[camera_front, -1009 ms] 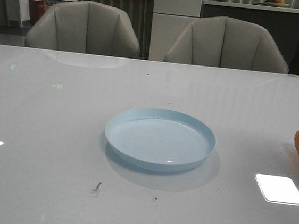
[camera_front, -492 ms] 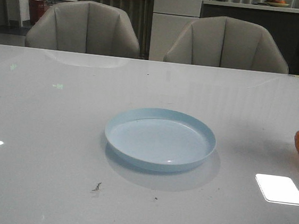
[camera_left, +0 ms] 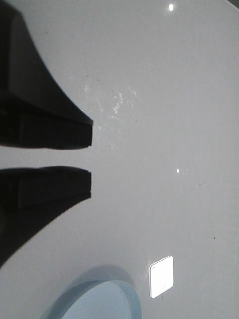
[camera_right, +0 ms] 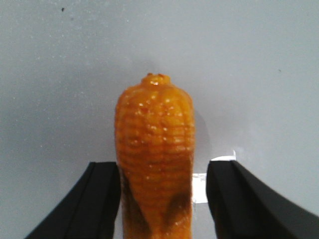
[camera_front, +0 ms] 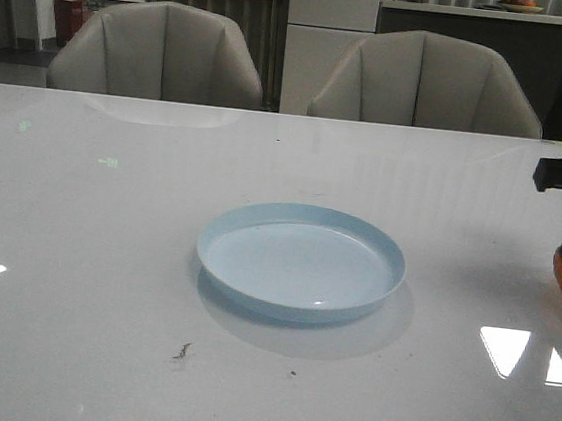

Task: Place corn on plate with both arms
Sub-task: 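Lower the right gripper over the orange corn cob and close it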

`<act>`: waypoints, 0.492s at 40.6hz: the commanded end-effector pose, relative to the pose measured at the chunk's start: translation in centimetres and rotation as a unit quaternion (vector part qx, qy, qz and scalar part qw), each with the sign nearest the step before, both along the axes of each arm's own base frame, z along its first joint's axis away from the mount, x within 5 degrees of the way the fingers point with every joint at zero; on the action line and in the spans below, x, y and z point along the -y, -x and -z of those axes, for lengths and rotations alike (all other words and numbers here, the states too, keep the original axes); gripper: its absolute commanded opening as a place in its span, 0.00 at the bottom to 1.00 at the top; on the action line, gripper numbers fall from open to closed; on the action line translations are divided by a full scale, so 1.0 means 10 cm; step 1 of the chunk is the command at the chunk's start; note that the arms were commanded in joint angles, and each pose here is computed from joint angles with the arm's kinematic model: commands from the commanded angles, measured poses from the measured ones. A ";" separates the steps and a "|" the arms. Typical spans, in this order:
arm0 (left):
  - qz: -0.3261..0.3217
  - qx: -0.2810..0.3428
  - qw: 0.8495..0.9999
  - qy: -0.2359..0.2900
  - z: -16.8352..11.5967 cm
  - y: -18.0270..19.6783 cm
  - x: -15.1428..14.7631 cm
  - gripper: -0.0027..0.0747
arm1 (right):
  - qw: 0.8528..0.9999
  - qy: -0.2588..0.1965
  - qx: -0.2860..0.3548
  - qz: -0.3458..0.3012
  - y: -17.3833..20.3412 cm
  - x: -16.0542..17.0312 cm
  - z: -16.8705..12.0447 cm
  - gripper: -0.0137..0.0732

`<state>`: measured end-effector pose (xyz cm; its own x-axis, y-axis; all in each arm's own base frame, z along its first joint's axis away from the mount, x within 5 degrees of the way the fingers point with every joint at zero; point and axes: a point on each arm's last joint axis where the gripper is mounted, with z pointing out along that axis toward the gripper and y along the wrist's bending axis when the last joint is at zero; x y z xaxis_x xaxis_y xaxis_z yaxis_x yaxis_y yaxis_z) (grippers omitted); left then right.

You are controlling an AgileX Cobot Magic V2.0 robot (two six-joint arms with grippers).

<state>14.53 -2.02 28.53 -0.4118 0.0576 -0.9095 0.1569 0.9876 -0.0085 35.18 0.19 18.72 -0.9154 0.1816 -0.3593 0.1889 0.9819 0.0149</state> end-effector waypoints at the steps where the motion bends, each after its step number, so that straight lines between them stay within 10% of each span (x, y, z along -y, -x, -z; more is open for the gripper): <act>1: -0.009 0.051 0.999 0.013 -0.16 -0.03 -0.01 0.29 | 0.998 -0.007 0.059 0.002 -0.10 0.01 -0.17 0.72; 11: -0.009 0.051 0.999 0.013 -0.16 -0.03 -0.01 0.29 | 0.999 -0.007 0.036 0.002 -0.15 0.00 0.02 0.70; 20: -0.009 0.051 0.999 0.013 -0.16 -0.03 -0.01 0.29 | 0.998 0.001 0.054 -0.018 -0.22 0.00 -0.05 0.46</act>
